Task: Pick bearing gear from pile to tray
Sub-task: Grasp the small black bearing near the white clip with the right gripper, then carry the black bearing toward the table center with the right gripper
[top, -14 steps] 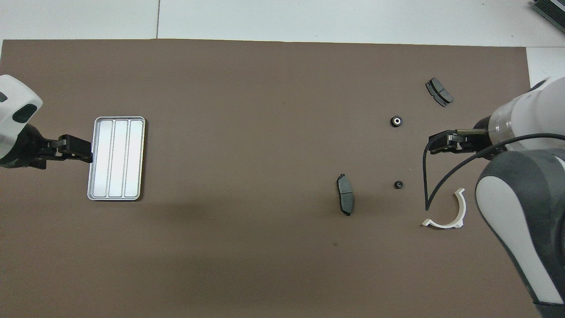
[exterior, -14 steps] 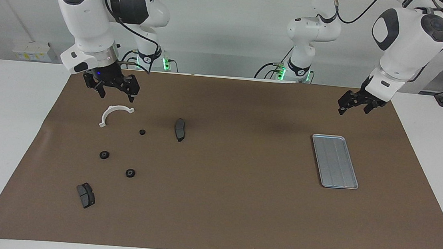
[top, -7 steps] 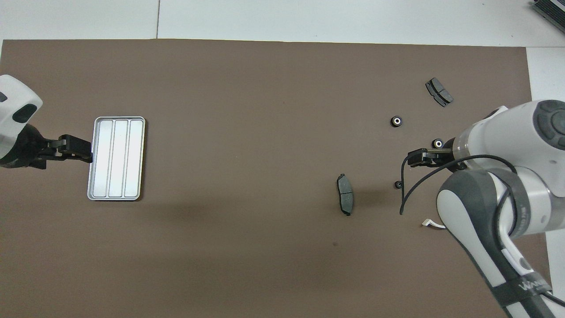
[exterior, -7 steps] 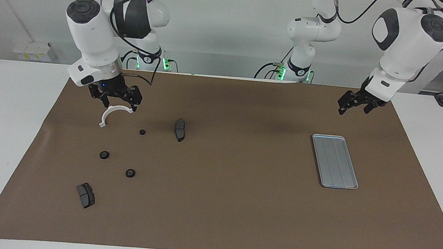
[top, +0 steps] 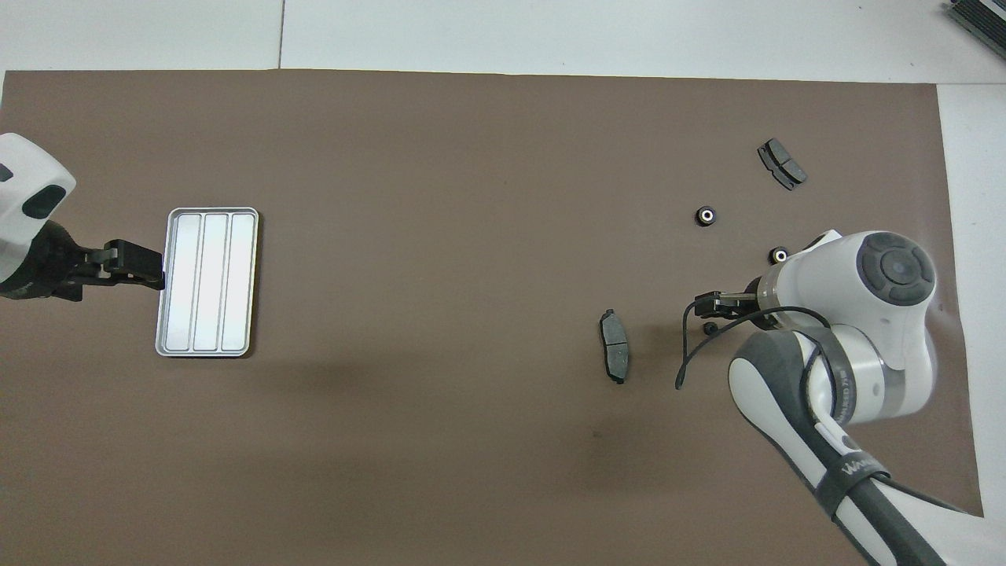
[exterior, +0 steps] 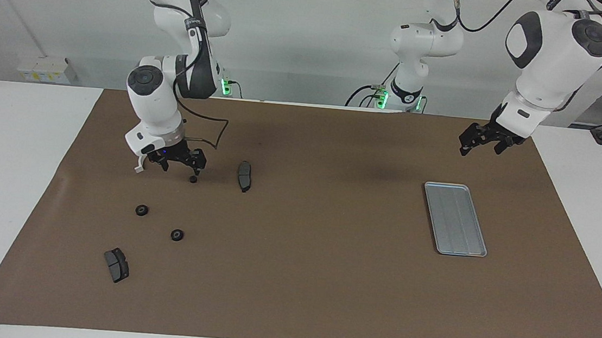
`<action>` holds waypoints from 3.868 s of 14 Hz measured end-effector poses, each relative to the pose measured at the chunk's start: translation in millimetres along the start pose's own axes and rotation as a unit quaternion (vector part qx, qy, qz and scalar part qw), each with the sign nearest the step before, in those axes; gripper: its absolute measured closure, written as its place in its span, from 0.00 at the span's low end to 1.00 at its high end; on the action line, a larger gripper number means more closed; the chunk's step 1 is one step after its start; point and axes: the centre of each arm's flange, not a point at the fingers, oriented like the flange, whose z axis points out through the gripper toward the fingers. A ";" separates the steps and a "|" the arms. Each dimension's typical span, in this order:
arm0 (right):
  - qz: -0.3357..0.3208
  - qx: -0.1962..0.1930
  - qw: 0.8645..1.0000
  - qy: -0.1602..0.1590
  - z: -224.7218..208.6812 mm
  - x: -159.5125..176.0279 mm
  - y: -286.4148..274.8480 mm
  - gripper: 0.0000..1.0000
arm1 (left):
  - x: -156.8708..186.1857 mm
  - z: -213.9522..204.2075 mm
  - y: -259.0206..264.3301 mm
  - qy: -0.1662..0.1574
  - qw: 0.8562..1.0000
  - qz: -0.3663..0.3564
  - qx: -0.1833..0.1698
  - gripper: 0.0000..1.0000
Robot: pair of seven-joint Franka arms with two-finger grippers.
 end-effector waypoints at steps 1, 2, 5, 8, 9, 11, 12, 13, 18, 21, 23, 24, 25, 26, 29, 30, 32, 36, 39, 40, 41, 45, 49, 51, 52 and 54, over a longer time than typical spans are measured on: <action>-0.001 0.001 1.000 0.000 10.0 -1.2 -0.9 0.08 | 0.0 0.0 0.0 0.000 1.000 0.000 0.000 0.00; -0.003 0.002 1.000 0.001 18.0 -2.6 -3.0 0.09 | 0.0 0.0 0.0 0.000 1.000 0.000 0.000 0.00; -0.012 0.004 1.000 0.003 33.6 -6.8 -11.5 0.22 | 0.0 0.0 0.0 0.000 1.000 0.000 0.000 0.00; -0.017 0.004 1.000 0.001 39.4 -10.5 -16.7 0.33 | 0.0 0.0 0.0 0.000 1.000 0.000 0.000 0.00; -0.017 0.003 1.000 0.000 40.2 -11.2 -16.5 0.39 | 0.0 0.0 0.0 0.000 1.000 0.000 0.000 0.00; -0.017 0.003 1.000 -0.003 42.2 -12.8 -16.1 0.47 | 0.0 0.0 0.0 0.000 1.000 0.000 0.000 0.00; -0.017 0.003 1.000 -0.004 43.1 -13.6 -16.0 0.47 | 0.0 0.0 0.0 0.000 1.000 0.000 0.000 0.00; -0.017 0.002 1.000 -0.004 43.6 -14.1 -15.8 0.55 | 0.0 0.0 0.0 0.000 1.000 0.000 0.000 0.00; -0.017 0.003 1.000 -0.001 40.5 -13.0 -16.1 0.77 | 0.0 0.0 0.0 0.000 1.000 0.000 0.000 0.00; -0.018 0.005 1.000 0.009 28.5 -4.3 -18.6 0.77 | 0.0 0.0 0.0 0.000 1.000 0.000 0.000 0.00; -0.019 0.007 1.000 0.016 13.6 4.0 -29.0 0.77 | 0.0 0.0 0.0 0.000 1.000 0.000 0.000 0.00; -0.015 0.007 1.000 0.017 5.5 7.1 -38.4 0.77 | 0.0 0.0 0.0 0.000 1.000 0.000 0.000 0.00; -0.009 0.008 1.000 0.020 -2.6 10.0 -49.8 0.77 | 0.0 0.0 0.0 0.000 1.000 0.000 0.000 0.00; -0.004 0.010 1.000 0.022 -9.7 12.5 -62.1 0.77 | 0.0 0.0 0.0 0.000 1.000 0.000 0.000 0.00; 0.022 0.016 0.999 0.027 -31.6 23.0 -108.2 0.77 | 0.0 0.0 0.0 0.000 1.000 0.000 0.000 0.00; 0.031 0.020 0.999 0.031 -38.5 26.4 -127.8 0.77 | 0.0 0.0 0.0 0.000 1.000 0.000 0.000 0.00; 0.049 0.031 0.998 0.038 -47.2 29.7 -168.7 0.77 | 0.0 0.0 0.0 0.000 1.000 0.000 0.000 0.00; 0.082 0.045 0.995 0.034 -52.7 31.3 -250.1 0.77 | 0.0 0.0 0.0 0.000 1.000 0.000 0.000 0.00; 0.104 0.046 0.993 0.024 -39.8 26.1 -318.4 0.77 | 0.0 0.0 0.0 0.000 1.000 0.000 0.000 0.00; 0.110 0.046 0.993 0.022 -31.3 24.5 -334.3 0.77 | 0.0 -0.1 0.6 0.000 1.000 0.001 0.000 0.00; 0.115 0.045 0.992 0.019 -23.0 24.0 -344.5 0.77 | -0.2 -0.1 2.8 0.001 1.000 0.003 0.000 0.00; 0.133 0.049 0.990 0.019 -6.4 21.5 -379.1 0.77 | -1.8 -0.1 14.5 0.001 1.000 0.013 0.001 0.00; 0.129 0.057 0.990 0.025 -2.5 15.6 -397.7 0.77 | 1.2 -5.5 31.0 0.030 0.999 0.028 -0.002 0.00; 0.126 0.053 0.990 0.020 5.0 10.8 -400.6 0.77 | 0.6 -5.0 50.5 0.044 0.998 0.044 -0.003 0.00; 0.123 0.048 0.991 0.017 10.5 7.3 -401.6 0.77 | -0.9 -3.5 60.6 0.046 0.998 0.053 -0.003 0.00; 0.119 0.040 0.992 0.011 17.1 0.6 -404.1 0.63 | -3.3 0.8 83.4 0.061 0.996 0.061 -0.007 0.00</action>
